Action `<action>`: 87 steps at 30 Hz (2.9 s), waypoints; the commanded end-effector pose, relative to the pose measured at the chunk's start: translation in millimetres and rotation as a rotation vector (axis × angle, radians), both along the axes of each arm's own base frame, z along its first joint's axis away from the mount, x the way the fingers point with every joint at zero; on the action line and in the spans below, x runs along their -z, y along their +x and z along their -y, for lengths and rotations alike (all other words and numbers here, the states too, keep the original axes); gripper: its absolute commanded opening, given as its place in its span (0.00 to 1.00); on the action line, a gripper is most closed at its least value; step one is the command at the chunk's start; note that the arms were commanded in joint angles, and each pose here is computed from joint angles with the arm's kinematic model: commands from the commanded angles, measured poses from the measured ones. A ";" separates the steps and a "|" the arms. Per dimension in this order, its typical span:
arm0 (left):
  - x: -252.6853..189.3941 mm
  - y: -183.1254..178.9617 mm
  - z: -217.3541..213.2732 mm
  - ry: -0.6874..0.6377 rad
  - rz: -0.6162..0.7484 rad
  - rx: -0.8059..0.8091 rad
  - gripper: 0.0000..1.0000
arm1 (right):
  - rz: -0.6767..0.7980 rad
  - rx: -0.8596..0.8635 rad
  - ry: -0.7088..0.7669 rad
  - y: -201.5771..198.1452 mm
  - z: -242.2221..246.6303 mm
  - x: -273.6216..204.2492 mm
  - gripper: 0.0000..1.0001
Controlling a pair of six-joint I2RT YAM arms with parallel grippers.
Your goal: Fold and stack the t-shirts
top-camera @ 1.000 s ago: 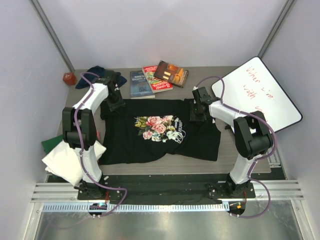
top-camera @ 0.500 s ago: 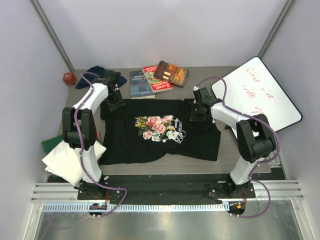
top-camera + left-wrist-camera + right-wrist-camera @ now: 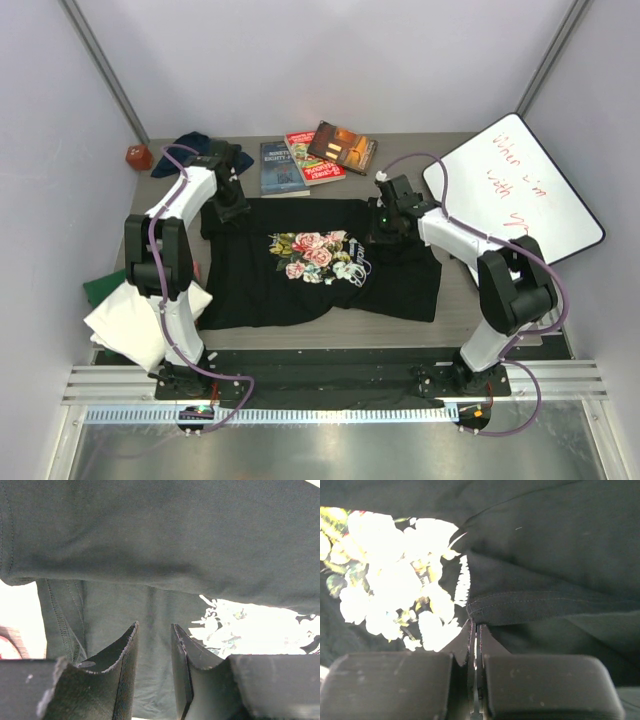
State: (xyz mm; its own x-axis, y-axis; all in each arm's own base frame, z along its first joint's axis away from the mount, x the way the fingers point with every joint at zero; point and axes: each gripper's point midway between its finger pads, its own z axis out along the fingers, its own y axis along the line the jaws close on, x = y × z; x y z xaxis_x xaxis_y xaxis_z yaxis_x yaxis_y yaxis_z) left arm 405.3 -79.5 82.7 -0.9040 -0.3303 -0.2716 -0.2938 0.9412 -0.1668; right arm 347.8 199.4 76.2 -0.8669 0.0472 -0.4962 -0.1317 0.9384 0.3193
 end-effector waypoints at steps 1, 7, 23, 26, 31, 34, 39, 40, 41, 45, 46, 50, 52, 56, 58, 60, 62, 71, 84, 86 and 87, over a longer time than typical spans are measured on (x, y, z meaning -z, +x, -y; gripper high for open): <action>-10.7 6.1 3.1 -0.010 0.026 0.018 0.32 | 0.021 -0.043 0.067 -9.7 -29.3 -19.5 0.01; -11.3 6.1 2.8 -0.009 0.028 0.019 0.32 | -0.043 -0.083 0.066 -39.7 -59.2 -4.5 0.15; -13.1 5.8 4.7 -0.016 0.030 0.025 0.32 | 0.219 0.014 -0.039 -41.0 -26.0 -81.7 0.17; -12.1 5.0 4.5 -0.018 0.028 0.024 0.33 | 0.236 0.052 -0.074 -37.2 -8.1 -79.3 0.17; -14.8 4.1 6.0 -0.018 0.047 0.036 0.37 | 0.266 0.128 -0.072 -39.5 14.0 -75.4 0.20; -15.5 3.7 9.0 -0.018 0.058 0.048 0.40 | 0.286 0.167 -0.083 -47.4 29.7 -74.1 0.27; -13.7 3.5 13.3 -0.023 0.051 0.058 0.40 | 0.219 0.195 -0.114 -71.2 45.9 -51.3 0.37; -13.1 3.5 13.4 -0.024 0.049 0.057 0.40 | 0.188 0.199 -0.121 -77.8 48.4 -44.0 0.41; -12.6 3.1 13.0 -0.022 0.048 0.056 0.40 | 0.156 0.205 -0.126 -85.3 51.1 -34.4 0.41; -10.1 2.4 15.4 -0.014 0.044 0.064 0.41 | 0.074 0.249 -0.089 -107.0 54.3 -16.2 0.41; -9.3 2.2 16.3 -0.015 0.041 0.066 0.41 | 0.057 0.269 -0.114 -113.5 62.6 -9.3 0.41; -6.1 1.3 17.7 -0.005 0.032 0.072 0.40 | 0.075 0.435 -0.186 -124.1 96.9 -10.0 0.41; -4.0 1.2 17.5 0.001 0.026 0.072 0.40 | 0.074 0.531 -0.182 -132.1 109.9 -9.2 0.42; -2.9 0.5 16.8 0.009 0.017 0.075 0.39 | 0.056 0.627 -0.115 -143.7 116.1 0.1 0.49; -2.4 -0.3 16.8 0.012 0.014 0.075 0.39 | 0.036 0.655 -0.109 -150.7 119.5 7.7 0.49; -2.3 -0.7 18.6 0.012 0.014 0.081 0.39 | 0.020 0.669 -0.115 -156.8 123.1 11.9 0.55; -1.7 -0.7 18.3 0.014 0.013 0.081 0.39 | 0.010 0.696 -0.136 -162.6 130.2 17.0 0.56; -1.2 -1.1 19.8 0.016 0.010 0.086 0.38 | 0.052 0.796 -0.071 -169.7 141.5 6.3 0.56; -3.4 -1.5 23.8 0.002 0.011 0.094 0.37 | 0.128 0.970 -0.106 -172.8 173.0 -21.5 0.57; -3.2 -1.4 24.9 -0.004 0.009 0.096 0.37 | 0.118 0.957 -0.086 -172.0 168.3 -19.2 0.57; -3.1 -1.9 25.1 -0.005 0.007 0.097 0.37 | 0.111 0.953 -0.088 -172.7 167.5 -16.7 0.57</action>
State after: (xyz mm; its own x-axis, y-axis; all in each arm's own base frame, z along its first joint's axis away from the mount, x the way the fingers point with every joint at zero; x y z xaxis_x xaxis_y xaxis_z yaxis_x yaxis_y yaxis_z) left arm 400.1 -99.4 79.8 -0.9271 -0.2604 -0.2696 -0.2243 0.9617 -0.1573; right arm 171.3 36.4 87.0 -0.4881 0.6389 -0.5947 0.6492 0.7211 0.2419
